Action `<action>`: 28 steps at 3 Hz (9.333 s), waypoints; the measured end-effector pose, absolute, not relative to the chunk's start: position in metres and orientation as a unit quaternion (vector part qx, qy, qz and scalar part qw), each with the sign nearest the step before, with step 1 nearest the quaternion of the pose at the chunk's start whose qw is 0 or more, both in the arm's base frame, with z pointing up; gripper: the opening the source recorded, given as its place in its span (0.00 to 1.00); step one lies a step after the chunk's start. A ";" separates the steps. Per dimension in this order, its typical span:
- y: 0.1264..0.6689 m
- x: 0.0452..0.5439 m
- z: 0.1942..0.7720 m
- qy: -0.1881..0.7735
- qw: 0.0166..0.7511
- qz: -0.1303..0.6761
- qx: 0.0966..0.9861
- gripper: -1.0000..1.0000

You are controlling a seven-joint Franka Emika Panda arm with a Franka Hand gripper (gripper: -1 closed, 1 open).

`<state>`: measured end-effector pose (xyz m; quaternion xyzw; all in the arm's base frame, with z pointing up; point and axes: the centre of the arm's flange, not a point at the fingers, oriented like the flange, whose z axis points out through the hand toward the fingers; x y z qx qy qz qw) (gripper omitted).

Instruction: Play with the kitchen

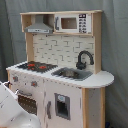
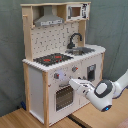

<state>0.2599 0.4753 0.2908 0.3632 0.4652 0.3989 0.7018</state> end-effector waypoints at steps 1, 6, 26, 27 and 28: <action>0.475 0.270 0.293 0.480 0.687 0.417 0.353 1.00; 0.486 0.311 0.320 0.607 0.681 0.347 0.218 1.00; 0.536 0.347 0.328 0.511 0.498 0.510 0.481 0.00; 0.537 0.345 0.326 0.498 0.464 0.530 0.505 0.00; 0.538 0.344 0.326 0.499 0.463 0.530 0.506 1.00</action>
